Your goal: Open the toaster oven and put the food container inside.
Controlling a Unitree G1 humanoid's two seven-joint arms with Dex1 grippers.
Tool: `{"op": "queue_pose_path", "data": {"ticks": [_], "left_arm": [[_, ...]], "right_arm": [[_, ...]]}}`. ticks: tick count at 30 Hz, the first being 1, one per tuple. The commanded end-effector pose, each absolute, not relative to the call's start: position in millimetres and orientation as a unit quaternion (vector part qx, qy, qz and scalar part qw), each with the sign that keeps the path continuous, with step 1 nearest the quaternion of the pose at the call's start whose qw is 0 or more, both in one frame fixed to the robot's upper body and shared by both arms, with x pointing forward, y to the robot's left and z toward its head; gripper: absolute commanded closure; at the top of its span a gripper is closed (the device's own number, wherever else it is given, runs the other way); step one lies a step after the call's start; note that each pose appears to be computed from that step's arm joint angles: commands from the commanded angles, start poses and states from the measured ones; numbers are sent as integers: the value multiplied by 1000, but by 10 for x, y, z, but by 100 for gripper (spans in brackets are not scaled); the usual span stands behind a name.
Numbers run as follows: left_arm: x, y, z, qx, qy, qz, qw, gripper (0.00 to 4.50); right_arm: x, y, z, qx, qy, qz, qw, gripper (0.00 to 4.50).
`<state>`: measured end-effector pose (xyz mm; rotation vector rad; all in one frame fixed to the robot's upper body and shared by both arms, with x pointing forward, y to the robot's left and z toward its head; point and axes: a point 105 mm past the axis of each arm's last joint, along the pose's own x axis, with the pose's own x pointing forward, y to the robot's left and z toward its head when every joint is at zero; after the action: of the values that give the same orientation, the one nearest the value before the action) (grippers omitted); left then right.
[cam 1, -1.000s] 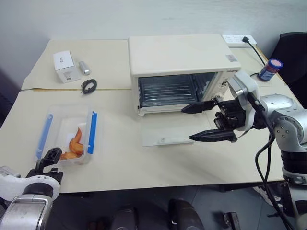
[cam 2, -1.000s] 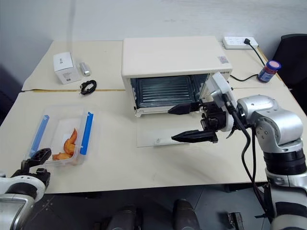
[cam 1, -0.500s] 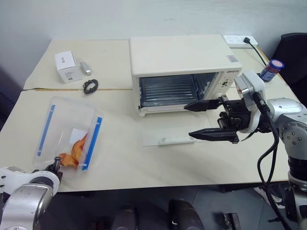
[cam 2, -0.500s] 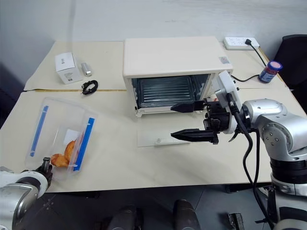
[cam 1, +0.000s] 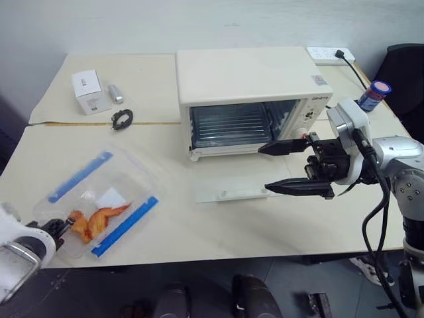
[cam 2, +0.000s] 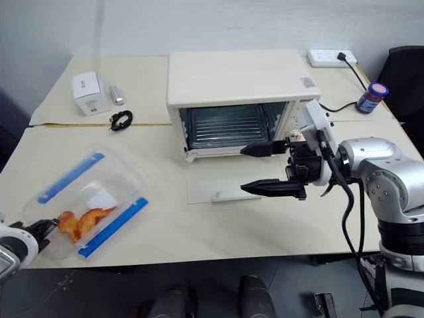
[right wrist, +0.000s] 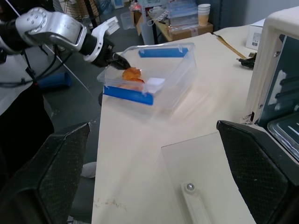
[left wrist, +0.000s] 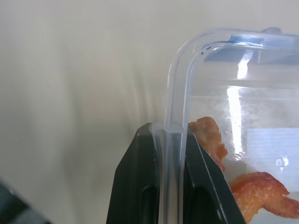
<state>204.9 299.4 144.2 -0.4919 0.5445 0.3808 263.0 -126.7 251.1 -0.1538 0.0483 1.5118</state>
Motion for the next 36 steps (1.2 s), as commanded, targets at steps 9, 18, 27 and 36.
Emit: {"op": "queue_pose_path", "data": {"ticks": [9, 18, 27, 36], "left_arm": [[2594, 2327, 1824, -150, 281, -90, 944, 443], [3117, 1815, 2076, -109, 314, -187, 925, 443], [3326, 1210, 2097, -42, 365, -266, 891, 443], [3479, 1086, 2117, -45, 360, -260, 895, 282]], "right_arm": [[2518, -1467, 2541, -80, 15, 645, 760, 0], [2371, -1626, 2465, -72, 21, 599, 797, 0], [2278, -1672, 2422, -65, 14, 571, 818, 0], [2293, -1702, 2375, -61, 8, 550, 833, 0]]}}
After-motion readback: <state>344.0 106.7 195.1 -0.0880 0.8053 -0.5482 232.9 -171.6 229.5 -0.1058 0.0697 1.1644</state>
